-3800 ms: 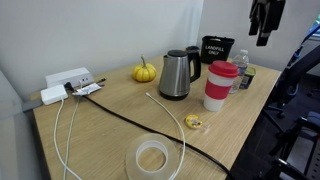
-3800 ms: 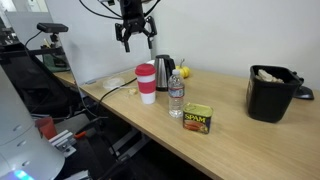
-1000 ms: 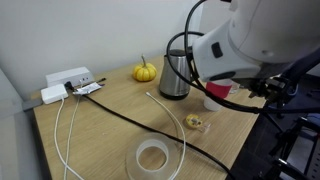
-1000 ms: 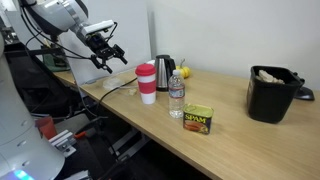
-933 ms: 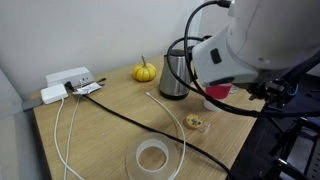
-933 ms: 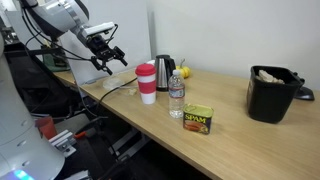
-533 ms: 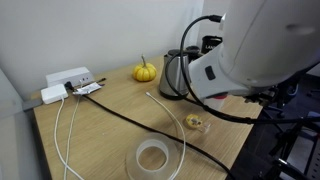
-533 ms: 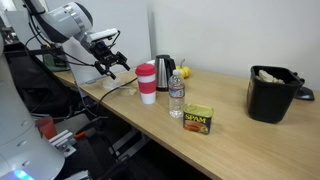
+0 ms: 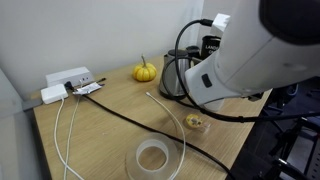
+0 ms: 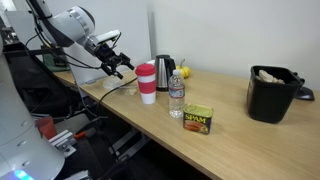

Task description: Move the pink and white coffee cup to the right side of the table

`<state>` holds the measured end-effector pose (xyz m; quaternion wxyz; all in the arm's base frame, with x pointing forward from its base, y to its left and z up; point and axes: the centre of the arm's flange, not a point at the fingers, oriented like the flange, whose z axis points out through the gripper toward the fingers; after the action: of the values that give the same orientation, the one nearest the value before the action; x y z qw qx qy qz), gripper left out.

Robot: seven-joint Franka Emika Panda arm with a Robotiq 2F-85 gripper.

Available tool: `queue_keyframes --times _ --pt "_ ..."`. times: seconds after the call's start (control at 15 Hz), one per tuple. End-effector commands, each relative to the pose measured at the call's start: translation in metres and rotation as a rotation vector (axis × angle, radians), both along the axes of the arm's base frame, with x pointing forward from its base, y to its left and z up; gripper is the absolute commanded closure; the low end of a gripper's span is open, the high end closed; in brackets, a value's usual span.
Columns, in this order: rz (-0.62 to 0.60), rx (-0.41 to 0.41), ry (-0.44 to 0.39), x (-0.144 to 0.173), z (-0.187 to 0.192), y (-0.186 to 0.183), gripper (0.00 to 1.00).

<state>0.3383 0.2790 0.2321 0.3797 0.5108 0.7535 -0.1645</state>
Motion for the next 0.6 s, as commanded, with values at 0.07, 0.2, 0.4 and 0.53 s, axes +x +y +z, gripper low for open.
queue_keyframes --times 0.07,0.2,0.4,0.53 --pt "0.043 -0.011 -0.005 0.012 -0.012 0.0 0.0" --pt "0.032 -0.035 -0.001 0.014 -0.01 0.002 0.0" --pt "-0.006 -0.092 0.012 0.015 -0.019 0.001 0.0" --pt "-0.035 -0.144 0.017 0.019 -0.029 -0.005 0.0"
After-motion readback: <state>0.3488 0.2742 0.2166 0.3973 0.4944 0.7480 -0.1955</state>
